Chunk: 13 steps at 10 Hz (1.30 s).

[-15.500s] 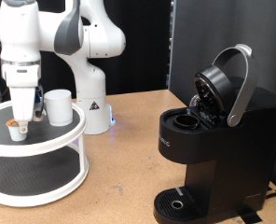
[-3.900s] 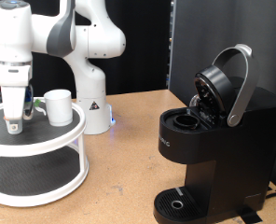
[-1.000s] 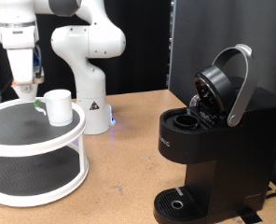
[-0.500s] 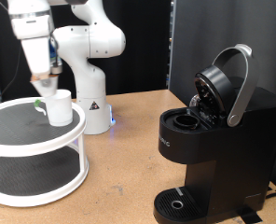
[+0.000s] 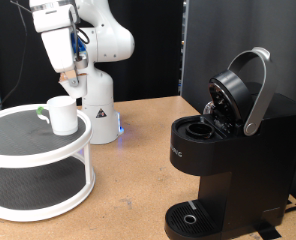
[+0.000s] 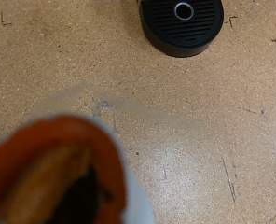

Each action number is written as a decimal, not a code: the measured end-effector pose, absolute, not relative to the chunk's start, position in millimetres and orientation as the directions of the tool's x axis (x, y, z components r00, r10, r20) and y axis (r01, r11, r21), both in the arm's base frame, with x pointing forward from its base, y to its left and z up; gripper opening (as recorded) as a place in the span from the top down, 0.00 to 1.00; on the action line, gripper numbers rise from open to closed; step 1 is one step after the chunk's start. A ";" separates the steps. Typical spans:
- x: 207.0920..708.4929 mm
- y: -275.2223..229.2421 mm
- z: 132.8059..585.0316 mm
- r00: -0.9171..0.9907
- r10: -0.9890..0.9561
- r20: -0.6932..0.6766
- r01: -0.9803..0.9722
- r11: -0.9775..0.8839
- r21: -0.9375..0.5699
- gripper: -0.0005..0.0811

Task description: Make a cup of coffee with the keurig machine

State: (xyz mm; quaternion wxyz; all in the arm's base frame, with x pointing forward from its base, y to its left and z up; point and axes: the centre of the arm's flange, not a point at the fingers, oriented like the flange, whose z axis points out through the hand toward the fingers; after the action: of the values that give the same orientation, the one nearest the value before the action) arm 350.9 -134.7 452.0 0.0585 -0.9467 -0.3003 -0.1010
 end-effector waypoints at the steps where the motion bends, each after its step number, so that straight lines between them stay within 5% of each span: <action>1: 351.5 -131.2 450.7 0.804 0.540 0.249 0.572 -0.816 -0.076 0.83; 7: 389.4 -55.1 469.8 0.761 0.484 0.432 0.588 -0.796 -0.143 0.83; 13: 413.5 -31.4 477.0 0.656 0.508 0.558 0.689 -0.705 -0.169 0.83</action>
State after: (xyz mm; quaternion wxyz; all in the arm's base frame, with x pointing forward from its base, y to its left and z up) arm 413.5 -31.4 477.0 0.1868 -0.8906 -0.3359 -0.2430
